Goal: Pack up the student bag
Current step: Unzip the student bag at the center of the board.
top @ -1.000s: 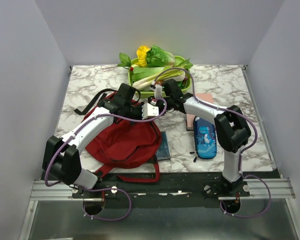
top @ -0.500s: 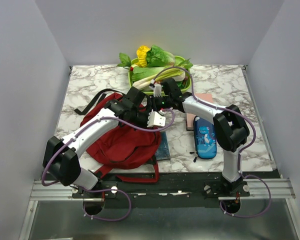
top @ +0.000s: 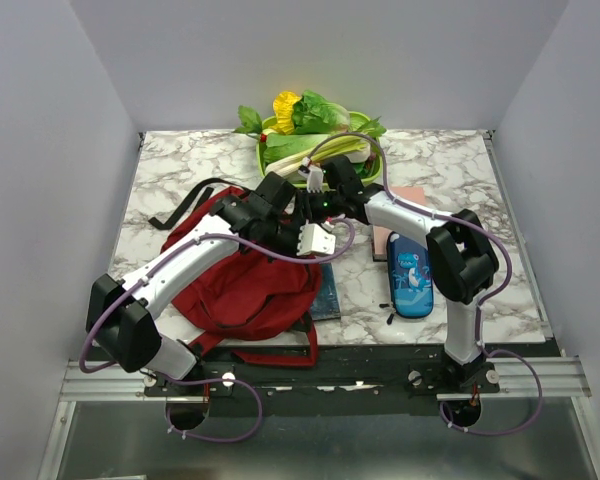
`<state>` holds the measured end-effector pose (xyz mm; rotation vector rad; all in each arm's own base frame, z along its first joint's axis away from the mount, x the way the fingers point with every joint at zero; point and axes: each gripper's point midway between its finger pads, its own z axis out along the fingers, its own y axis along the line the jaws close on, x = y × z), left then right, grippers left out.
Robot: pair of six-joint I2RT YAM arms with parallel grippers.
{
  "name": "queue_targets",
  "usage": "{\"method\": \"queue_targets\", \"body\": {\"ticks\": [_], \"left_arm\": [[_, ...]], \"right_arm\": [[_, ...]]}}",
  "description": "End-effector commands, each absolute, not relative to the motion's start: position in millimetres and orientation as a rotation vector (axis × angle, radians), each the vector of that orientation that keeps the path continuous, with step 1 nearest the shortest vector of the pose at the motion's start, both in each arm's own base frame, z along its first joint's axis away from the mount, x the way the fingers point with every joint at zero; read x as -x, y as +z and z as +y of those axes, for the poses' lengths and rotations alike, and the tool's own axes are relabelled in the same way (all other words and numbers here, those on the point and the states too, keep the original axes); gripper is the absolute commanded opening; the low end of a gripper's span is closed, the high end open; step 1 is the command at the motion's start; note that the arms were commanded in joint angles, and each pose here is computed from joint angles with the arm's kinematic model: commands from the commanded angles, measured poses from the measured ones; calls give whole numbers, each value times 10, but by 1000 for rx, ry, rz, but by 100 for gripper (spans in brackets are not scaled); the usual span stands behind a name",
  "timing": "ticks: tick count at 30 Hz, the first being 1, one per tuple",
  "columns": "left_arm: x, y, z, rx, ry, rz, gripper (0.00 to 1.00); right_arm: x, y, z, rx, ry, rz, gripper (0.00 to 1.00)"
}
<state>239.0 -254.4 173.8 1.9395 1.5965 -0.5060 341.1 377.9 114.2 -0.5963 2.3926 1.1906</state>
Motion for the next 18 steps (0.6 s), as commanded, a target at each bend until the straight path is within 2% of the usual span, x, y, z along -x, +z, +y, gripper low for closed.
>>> {"method": "queue_targets", "body": {"ticks": [1, 7, 18], "left_arm": [[-2126, 1896, -2543, -1966, -552, 1595, 0], [-1916, 1956, -2515, -2011, -558, 1584, 0], [-1621, 2261, -2606, -2038, -598, 1573, 0]], "right_arm": [[-3555, 1139, 3844, 555, 1165, 2370, 37], [-3667, 1315, 3926, 531, 1182, 2331, 36], [-3671, 1298, 3865, 516, 1136, 2345, 35]]}}
